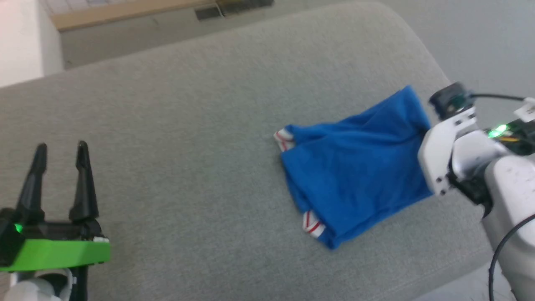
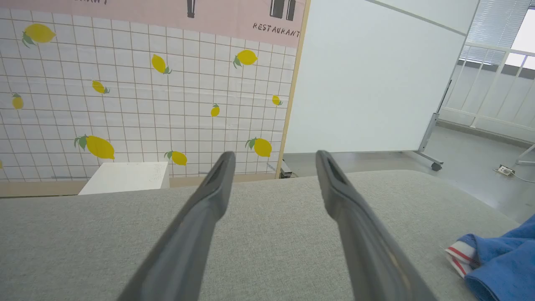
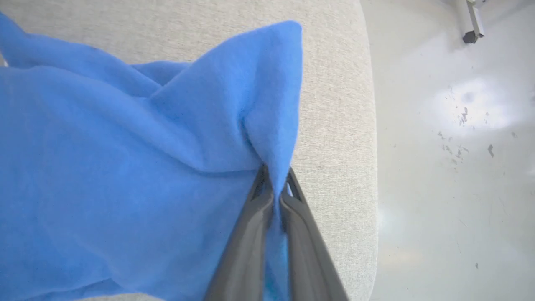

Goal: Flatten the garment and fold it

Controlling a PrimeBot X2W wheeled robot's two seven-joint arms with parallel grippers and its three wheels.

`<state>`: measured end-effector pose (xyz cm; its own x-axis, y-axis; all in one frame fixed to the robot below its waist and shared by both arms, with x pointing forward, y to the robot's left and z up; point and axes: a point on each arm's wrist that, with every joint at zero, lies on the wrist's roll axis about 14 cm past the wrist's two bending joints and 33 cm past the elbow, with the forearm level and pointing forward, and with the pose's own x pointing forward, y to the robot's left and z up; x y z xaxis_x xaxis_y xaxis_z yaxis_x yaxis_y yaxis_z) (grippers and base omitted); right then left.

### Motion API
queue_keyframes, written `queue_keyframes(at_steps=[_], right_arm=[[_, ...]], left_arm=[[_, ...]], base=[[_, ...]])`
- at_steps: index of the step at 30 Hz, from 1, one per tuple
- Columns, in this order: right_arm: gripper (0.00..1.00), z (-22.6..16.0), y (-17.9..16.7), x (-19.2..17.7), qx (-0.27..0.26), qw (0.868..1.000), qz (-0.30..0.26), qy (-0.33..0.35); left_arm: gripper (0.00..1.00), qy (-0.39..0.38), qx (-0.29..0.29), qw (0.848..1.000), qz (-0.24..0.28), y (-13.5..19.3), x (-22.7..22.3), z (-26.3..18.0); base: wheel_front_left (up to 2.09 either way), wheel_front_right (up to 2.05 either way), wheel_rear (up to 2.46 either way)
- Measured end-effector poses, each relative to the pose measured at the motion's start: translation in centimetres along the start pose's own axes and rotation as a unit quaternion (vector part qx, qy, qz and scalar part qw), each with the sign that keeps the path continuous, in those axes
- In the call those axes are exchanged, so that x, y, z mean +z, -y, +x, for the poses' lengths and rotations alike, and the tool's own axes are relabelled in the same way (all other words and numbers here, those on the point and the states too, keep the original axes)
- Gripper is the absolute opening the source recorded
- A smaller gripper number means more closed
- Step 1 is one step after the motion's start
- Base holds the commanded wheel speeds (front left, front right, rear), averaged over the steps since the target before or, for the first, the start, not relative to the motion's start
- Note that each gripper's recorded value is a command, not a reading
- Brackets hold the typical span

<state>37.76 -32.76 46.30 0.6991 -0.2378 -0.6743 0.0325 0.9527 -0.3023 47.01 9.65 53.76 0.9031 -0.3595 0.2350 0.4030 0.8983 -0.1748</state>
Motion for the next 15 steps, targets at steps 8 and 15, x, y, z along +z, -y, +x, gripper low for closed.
queue_keyframes(at_steps=[8, 15], right_arm=[[0.00, 2.8, 6.1, -3.0, -0.091, 0.994, 0.028, -0.059], [0.00, 4.6, 10.3, -4.7, -0.162, 0.980, 0.036, -0.105]], left_arm=[[1.00, -0.044, -0.013, 0.999, -0.001, -1.4, -4.3, 1.9], [1.00, -0.078, -0.005, 0.997, -0.001, -3.5, -7.8, 2.1]], base=[[0.00, 0.00, 0.00], [0.00, 0.00, 0.00]])
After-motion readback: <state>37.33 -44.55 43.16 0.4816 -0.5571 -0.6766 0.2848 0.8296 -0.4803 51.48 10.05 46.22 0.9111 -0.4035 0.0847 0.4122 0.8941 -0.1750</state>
